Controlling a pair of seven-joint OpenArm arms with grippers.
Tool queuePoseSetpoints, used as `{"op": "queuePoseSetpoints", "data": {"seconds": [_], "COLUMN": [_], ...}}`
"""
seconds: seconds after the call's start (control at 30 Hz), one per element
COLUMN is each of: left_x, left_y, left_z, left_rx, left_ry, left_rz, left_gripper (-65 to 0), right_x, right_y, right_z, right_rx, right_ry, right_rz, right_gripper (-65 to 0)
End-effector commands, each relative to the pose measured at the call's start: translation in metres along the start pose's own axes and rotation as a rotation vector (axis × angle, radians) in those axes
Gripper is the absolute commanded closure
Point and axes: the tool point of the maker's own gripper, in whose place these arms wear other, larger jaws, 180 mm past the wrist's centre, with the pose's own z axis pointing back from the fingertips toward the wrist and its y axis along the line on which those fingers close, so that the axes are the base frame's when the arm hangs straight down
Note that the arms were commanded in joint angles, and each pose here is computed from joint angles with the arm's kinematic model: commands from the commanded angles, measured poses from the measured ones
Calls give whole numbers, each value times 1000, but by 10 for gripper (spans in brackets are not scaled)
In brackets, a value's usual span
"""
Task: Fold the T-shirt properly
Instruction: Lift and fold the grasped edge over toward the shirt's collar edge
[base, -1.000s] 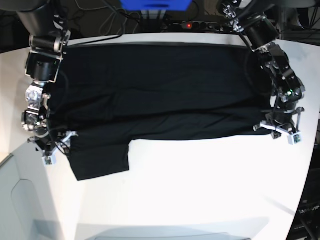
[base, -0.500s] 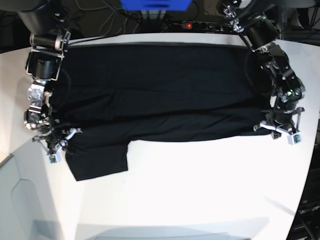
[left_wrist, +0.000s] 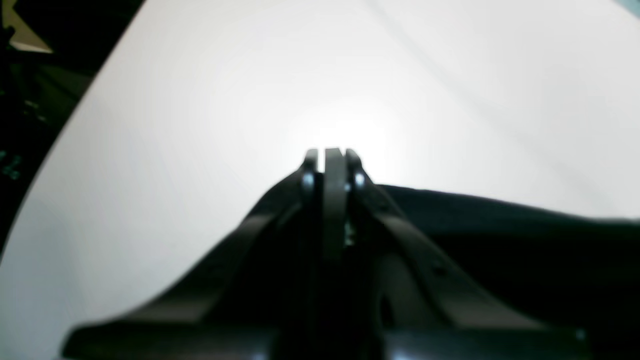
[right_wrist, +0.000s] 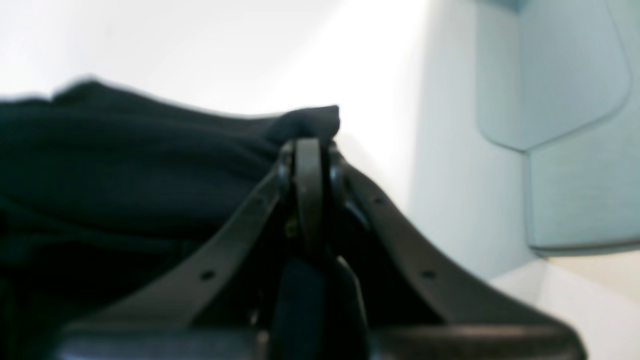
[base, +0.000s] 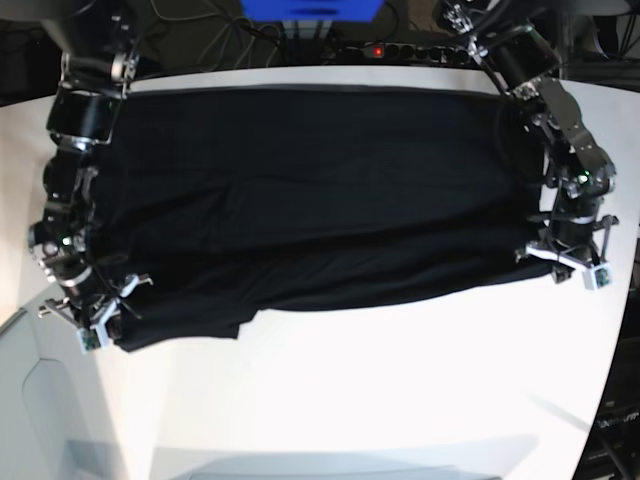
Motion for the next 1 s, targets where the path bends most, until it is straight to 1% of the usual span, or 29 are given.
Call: {"op": "queuePoseSetpoints", "data": {"seconds": [0.0, 0.17, 0.23, 0.37, 0.47, 0.57, 0.7, 0.97], "left_x": [20, 14, 13, 6, -3, -13, -22, -42], "left_y": [1, 3, 8, 23, 37, 44, 49, 54], "left_z": [6, 21, 28, 41, 49, 55, 58, 65], "left_rx": [1, 6, 20, 31, 33, 36, 47, 58], "left_ry": [-67, -70, -74, -83, -80, -64, -45, 4], "left_rz": [-16, -56, -64, 14, 76, 100, 100, 89], "left_gripper": [-1, -1, -1, -1, -1, -1, -1, -1], "right_x": [26, 26, 23, 14, -6, -27, -50, -83], "right_y": [-8, 8, 10, 15, 20, 26, 36, 48], "right_z": [10, 43, 59, 83, 95, 103, 111, 124], "right_rx": [-17, -17, -32, -44, -19, 7, 43, 74], "right_ry": [-84, -124, -132, -130, -92, -48, 5, 86], "right_rz": [26, 91, 106, 112, 116, 103, 95, 87], "right_gripper": [0, 0, 0, 0, 0, 0, 0, 0]}}
